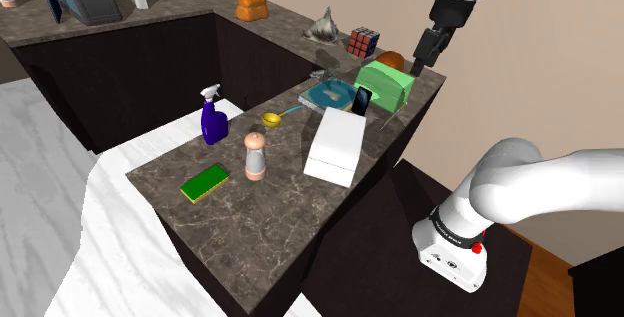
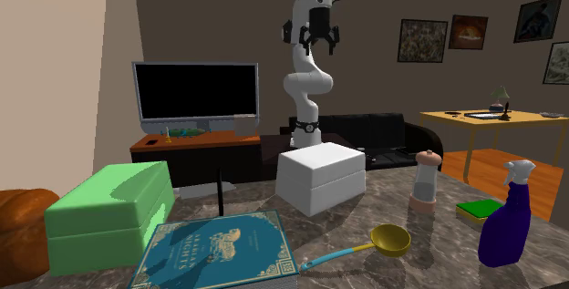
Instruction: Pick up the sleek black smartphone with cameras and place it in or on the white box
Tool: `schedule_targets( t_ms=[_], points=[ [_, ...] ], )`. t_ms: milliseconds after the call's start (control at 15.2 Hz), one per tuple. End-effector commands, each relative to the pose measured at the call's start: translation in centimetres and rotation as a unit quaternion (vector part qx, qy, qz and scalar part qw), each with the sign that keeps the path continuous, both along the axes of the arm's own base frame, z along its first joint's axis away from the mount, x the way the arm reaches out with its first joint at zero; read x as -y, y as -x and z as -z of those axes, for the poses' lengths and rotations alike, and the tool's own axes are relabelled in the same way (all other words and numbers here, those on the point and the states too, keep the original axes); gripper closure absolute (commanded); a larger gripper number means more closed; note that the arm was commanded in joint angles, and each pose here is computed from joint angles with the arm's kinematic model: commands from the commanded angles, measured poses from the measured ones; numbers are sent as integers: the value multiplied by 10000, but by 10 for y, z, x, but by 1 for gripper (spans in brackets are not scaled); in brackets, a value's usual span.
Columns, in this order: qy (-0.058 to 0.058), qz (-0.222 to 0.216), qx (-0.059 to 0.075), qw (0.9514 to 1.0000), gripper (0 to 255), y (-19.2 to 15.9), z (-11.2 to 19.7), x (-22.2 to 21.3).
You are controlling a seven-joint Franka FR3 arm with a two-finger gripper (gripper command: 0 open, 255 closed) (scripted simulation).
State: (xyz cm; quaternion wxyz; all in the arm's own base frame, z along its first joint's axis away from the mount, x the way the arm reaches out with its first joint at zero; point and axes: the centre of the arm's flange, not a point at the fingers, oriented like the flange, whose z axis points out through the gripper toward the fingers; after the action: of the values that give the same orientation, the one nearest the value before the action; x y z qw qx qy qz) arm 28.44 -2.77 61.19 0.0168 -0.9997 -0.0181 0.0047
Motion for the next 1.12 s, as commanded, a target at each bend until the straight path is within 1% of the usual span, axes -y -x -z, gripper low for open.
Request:
schedule_targets(
  t_ms=[0, 1056],
  points=[
    [0, 0, 0, 10000, 0, 0, 0, 0],
    [78, -164, -361, 9992, 0, -123, 118, 133]
  ],
)
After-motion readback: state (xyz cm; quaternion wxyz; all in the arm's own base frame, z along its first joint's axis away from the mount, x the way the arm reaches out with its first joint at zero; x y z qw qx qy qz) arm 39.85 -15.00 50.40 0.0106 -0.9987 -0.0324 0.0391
